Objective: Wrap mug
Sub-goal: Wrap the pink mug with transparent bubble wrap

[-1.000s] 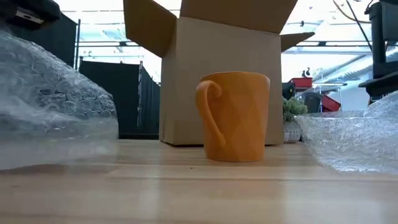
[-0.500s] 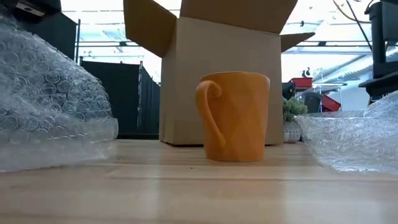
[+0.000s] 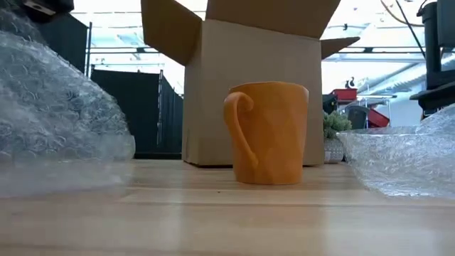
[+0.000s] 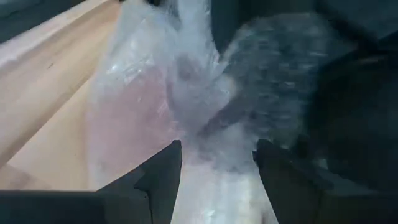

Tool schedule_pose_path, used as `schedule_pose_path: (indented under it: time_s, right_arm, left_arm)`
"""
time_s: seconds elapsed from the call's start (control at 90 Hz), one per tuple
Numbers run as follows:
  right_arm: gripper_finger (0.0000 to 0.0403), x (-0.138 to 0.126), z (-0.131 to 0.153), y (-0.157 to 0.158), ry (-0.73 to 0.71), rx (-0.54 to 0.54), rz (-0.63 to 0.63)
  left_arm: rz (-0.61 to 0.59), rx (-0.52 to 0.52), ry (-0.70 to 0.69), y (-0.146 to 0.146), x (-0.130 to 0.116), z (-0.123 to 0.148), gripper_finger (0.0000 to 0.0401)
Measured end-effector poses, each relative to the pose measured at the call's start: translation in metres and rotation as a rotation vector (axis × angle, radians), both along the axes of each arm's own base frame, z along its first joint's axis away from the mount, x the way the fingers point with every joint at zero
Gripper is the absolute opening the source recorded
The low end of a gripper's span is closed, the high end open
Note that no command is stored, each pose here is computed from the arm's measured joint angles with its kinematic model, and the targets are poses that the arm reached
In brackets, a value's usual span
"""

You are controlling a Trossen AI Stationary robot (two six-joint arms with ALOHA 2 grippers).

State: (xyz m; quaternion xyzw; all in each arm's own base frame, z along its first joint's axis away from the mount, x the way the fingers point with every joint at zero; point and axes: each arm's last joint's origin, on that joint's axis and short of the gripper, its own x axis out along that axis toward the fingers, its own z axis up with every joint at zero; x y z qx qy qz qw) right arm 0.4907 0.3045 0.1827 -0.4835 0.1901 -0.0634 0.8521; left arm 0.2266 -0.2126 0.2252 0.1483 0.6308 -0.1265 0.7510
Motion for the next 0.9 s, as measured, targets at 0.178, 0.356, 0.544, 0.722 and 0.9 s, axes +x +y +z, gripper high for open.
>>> schedule_pose_path:
  time_s: [0.178,0.356,0.544,0.722,0.9]
  right_arm:
    - [0.0192,0.005,0.001,-0.006,-0.022,0.092,0.006]
    - [0.0192,0.015,-0.005,-0.021,0.037,0.198,0.087]
    - [0.0192,0.016,-0.010,-0.025,0.107,0.311,0.135]
    - [0.0192,0.014,-0.012,-0.025,0.155,0.359,0.130]
    - [0.0192,0.013,-0.010,-0.024,0.155,0.361,0.122]
  left_arm:
    - [-0.001,0.001,0.009,0.000,-0.001,-0.001,0.0138]
    - [-0.005,-0.008,0.004,-0.001,0.000,-0.001,0.0138]
    - [-0.008,-0.006,0.010,-0.001,0.000,-0.002,0.0138]
    - [-0.009,0.003,0.021,-0.001,-0.001,-0.001,0.0138]
    - [-0.007,0.002,0.019,-0.002,0.000,0.010,0.0138]
